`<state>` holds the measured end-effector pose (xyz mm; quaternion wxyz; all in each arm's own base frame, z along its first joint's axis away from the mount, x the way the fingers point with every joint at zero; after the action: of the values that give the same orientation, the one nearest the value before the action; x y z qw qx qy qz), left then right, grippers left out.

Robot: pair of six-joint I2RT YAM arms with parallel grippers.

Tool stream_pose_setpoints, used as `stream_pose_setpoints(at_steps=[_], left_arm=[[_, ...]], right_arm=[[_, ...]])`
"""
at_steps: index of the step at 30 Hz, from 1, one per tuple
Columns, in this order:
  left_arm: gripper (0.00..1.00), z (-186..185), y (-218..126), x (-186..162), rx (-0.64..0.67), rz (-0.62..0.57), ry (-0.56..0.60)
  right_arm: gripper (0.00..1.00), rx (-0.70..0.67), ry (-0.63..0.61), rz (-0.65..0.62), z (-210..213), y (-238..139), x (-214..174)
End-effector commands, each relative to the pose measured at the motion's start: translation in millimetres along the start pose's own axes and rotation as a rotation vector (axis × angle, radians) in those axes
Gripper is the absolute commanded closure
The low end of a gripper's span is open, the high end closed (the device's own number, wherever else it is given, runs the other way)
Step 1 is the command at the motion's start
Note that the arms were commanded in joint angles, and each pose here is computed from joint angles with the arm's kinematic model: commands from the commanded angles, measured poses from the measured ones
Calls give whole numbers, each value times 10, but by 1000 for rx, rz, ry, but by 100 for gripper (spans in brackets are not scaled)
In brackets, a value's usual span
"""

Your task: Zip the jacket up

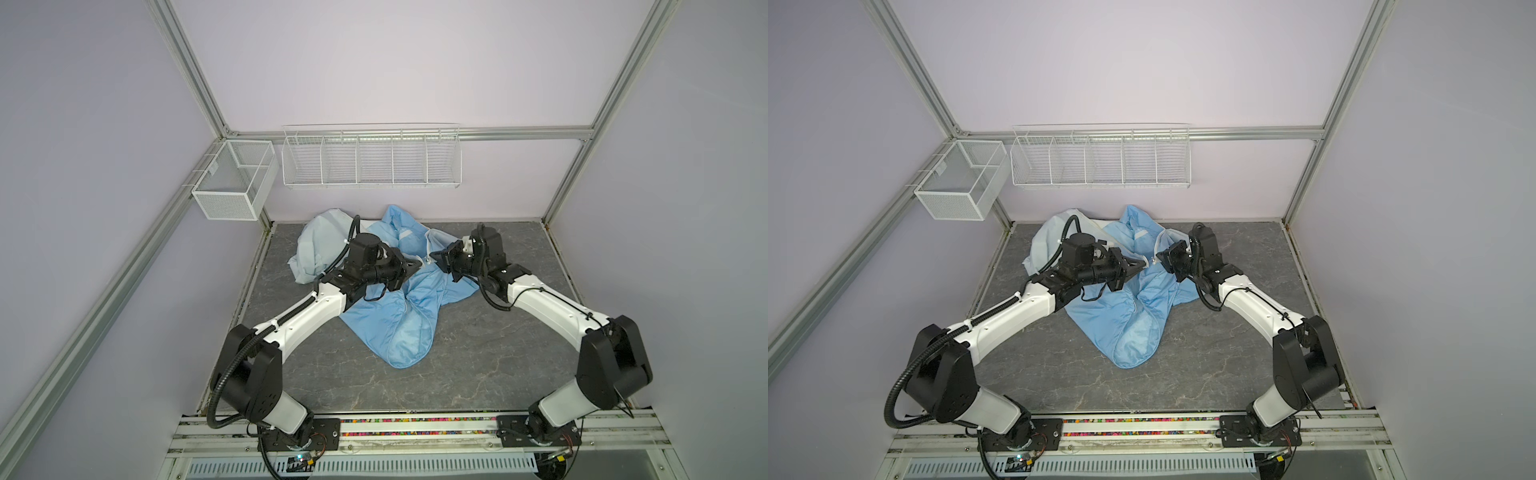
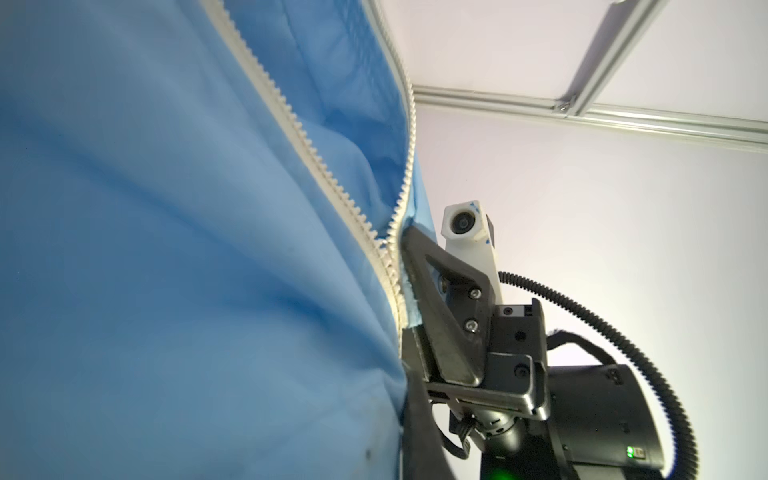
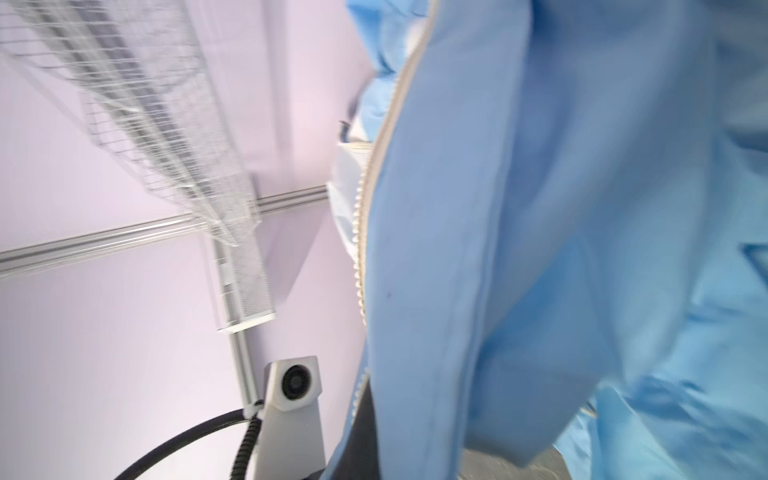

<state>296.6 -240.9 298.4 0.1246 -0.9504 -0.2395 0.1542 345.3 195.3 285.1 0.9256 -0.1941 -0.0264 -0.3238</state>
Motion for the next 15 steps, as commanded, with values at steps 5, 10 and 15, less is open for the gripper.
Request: stream_pose_setpoints(at_steps=[5,10,15], left_arm=[[100,-612,-282,-41,-226,-128,224],[100,-716,-251,-24,-316,-161,264],[100,-829,-171,-87,-366,-172,306]], right_arm=[[93,218,-88,8,505,-225,117],[93,282,-76,-50,553,-341,118],[93,386,24,-86,601,-318,171]])
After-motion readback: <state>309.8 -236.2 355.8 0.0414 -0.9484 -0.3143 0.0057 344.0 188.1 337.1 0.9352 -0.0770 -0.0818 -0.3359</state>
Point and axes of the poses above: each gripper's point midway between its finger pads, its own y axis out along the fingers, its own z axis along the line the jaws close on, x = y × z, the point moved 10 cm from there along -y, back along the fingers, and after that the axes turned 13 degrees about -y, right-handed, at the moved point
